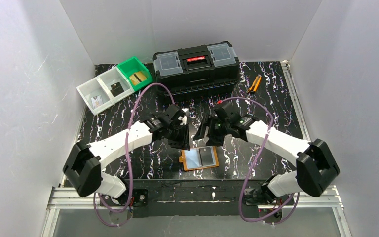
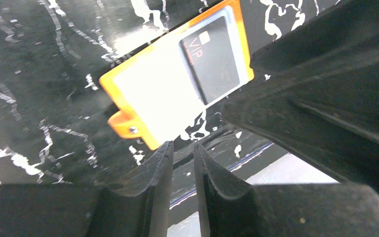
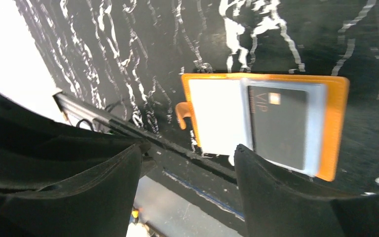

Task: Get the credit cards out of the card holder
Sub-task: Remove the credit card from the card holder.

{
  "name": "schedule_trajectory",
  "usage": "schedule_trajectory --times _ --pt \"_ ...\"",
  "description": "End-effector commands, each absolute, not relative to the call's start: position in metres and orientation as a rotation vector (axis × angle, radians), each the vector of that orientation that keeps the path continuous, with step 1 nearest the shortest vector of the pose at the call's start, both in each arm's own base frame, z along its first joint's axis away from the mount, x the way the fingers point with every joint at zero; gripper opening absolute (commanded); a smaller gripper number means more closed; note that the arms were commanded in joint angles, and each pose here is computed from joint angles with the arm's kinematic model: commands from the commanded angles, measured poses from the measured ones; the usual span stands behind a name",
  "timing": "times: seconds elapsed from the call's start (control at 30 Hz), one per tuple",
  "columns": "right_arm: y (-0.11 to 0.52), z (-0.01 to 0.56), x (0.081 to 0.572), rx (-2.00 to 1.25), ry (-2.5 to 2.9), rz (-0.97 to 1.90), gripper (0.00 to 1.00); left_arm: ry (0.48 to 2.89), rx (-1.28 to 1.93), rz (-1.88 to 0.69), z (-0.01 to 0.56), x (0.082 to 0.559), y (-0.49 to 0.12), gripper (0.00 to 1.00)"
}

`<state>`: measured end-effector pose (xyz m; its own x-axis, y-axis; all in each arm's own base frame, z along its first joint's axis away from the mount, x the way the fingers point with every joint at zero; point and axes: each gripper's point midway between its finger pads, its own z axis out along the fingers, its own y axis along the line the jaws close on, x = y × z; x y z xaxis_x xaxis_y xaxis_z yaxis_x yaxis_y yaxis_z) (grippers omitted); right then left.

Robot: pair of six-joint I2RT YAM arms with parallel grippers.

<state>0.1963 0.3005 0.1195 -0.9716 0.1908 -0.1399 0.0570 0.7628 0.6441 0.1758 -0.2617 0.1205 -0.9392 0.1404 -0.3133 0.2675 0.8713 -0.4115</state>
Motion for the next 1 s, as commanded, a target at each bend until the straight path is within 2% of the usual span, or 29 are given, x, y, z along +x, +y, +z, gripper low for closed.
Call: schedule_trajectory --times 0.0,0.17,0.33,0.63,0.97 --pt "0.262 0.100 0.187 0.241 2.803 0.810 0.72 2.780 0.254 -0.882 0.118 0.180 -0.300 0.22" --pt "0.246 0.082 0.175 0.211 2.841 0.739 0.48 2.803 0.193 -1.029 0.100 0.186 -0.328 0.23" --pt "0.243 0.070 0.172 0.173 2.868 0.705 0.34 2.858 0.163 -1.042 0.078 0.186 -0.335 0.25" --pt "0.245 0.045 0.172 0.149 2.931 0.657 0.24 2.917 0.130 -1.033 0.048 0.182 -0.328 0.24" --pt "0.242 0.032 0.167 0.150 2.970 0.612 0.23 2.970 0.133 -1.019 0.026 0.176 -0.322 0.24"
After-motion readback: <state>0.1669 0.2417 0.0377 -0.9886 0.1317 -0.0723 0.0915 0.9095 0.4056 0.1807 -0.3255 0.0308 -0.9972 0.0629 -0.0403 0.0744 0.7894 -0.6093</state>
